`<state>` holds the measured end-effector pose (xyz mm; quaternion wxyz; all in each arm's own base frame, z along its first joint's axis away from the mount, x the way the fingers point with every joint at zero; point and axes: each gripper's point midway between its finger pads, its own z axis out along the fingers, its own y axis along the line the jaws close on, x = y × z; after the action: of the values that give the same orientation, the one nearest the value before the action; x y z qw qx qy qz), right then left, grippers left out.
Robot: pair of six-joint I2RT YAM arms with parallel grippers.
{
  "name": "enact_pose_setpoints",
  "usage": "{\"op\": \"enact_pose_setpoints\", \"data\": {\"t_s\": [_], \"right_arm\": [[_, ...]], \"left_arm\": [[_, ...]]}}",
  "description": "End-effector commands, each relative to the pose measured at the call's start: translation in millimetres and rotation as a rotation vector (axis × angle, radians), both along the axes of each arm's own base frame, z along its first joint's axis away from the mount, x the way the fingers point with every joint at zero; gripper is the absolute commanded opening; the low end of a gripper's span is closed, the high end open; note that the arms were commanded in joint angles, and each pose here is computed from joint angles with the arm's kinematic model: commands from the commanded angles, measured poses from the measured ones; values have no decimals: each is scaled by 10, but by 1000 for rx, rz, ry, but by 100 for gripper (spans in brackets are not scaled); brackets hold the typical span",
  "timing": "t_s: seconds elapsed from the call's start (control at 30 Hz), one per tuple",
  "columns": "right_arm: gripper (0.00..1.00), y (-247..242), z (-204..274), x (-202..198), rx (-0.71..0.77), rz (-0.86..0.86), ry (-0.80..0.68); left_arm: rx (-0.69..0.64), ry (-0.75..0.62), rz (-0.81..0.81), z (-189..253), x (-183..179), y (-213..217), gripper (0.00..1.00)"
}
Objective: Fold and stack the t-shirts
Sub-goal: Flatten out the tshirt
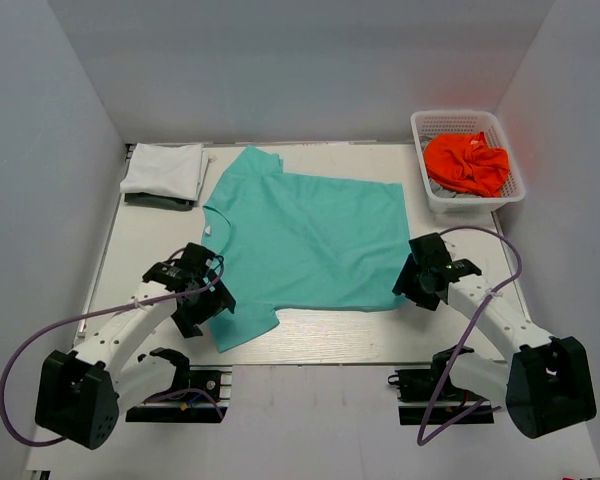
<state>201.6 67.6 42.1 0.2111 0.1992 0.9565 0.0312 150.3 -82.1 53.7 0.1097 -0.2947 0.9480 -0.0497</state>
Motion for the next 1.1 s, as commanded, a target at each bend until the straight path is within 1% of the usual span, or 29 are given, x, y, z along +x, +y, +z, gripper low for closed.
{"op": "enact_pose_setpoints", "data": {"t_s": [0.0,0.07,0.1,0.17,0.23,0.3,0.33,0.37,0.43,0.47,0.5,0.53,0.6,0.67,0.73,0.8,0.83,0.93,0.97,1.0,1.03,1.07], "right_arm": [[64,178,13,97,98,16,-41],[64,186,-29,85,105,11,-31],[64,190,-53,93,106,9,-30],[64,217,-79,112,118,8,-37],[62,220,-121,136,121,1,-41],[58,195,-183,120,111,-23,-15],[54,194,-192,126,108,-22,-12],[53,174,-242,115,95,-32,8],[47,181,-284,106,96,-33,17],[37,159,-328,95,85,-39,32],[23,145,-343,59,75,-63,49],[0,66,-304,112,30,-96,30],[0,28,-245,146,1,-79,9],[0,78,-64,308,3,-43,-52],[0,212,185,496,36,-12,-130],[0,320,290,589,69,14,-154],[0,448,481,716,86,46,-202],[0,630,528,833,74,103,-189],[0,738,608,948,79,123,-198],[0,767,591,969,67,136,-182],[0,801,401,949,27,148,-116],[0,888,524,1071,24,153,-147]], "left_arm": [[-54,82,12,-131,-194,-83,100],[-62,119,19,-273,-274,-92,100],[-76,107,16,-311,-237,-123,100],[-89,133,13,-407,-283,-145,98],[-73,150,16,-465,-269,-134,98],[-60,157,19,-483,-274,-115,98],[-54,174,20,-516,-313,-100,95],[-54,174,20,-540,-324,-96,93],[-60,158,19,-586,-330,-94,88],[-68,137,17,-569,-294,-107,83],[-67,140,17,-597,-313,-100,81],[-67,140,17,-597,-313,-100,79],[-62,128,19,-579,-277,-97,79],[-51,123,12,-584,-271,-77,79],[-54,113,11,-558,-236,-90,79],[-57,103,2,-533,-203,-101,79],[-57,103,2,-532,-202,-101,79],[-50,90,3,-514,-165,-95,79],[-48,90,-6,-514,-167,-92,79],[-40,83,-4,-500,-129,-86,81],[-40,83,-4,-500,-129,-86,81],[-38,80,-16,-469,-112,-89,81]]}}
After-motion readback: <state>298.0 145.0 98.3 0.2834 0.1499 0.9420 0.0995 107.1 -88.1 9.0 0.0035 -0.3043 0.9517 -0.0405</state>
